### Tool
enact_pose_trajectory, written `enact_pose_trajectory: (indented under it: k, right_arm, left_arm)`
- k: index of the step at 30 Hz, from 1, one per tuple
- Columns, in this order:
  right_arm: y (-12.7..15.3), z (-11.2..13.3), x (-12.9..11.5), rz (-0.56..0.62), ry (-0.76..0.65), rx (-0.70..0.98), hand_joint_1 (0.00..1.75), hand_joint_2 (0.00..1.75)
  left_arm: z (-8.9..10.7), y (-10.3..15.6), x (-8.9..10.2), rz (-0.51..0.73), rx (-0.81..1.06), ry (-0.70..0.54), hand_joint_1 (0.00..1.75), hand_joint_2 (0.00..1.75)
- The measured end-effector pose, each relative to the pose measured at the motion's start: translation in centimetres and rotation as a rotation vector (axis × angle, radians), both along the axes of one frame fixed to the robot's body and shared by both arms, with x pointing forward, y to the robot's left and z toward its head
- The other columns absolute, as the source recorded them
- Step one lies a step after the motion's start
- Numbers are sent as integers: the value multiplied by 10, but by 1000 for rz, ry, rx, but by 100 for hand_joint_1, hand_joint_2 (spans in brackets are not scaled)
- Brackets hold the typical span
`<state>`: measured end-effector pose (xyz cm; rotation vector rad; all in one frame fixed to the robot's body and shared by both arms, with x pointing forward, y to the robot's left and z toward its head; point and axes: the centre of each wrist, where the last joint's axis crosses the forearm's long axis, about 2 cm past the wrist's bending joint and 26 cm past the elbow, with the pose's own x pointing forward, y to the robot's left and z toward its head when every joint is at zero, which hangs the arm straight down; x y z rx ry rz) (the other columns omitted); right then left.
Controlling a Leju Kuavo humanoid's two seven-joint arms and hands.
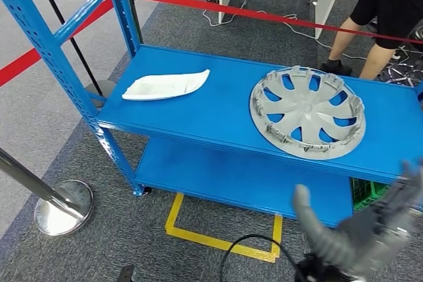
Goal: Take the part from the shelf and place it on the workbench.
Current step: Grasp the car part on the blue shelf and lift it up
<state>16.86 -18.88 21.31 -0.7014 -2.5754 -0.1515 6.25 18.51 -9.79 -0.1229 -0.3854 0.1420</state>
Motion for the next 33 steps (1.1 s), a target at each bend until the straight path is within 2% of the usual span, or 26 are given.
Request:
enact_pose_trajectory:
  k: [9,14,23,33]
  right_arm:
    - [39,-14,7,381,123,-37,0,175]
    - [50,-25,13,525,203,-131,0,175]
    - [61,-30,33,560,257,-275,0,175]
    - [65,-12,100,446,231,-521,0,175]
  left_arm:
    - [0,-1,2,-25,-2,-7,0,175]
    - [0,0,3,-43,1,-12,0,175]
    - [1,-1,5,-72,-9,-18,0,175]
    - [3,-3,14,-144,-14,-25,0,175]
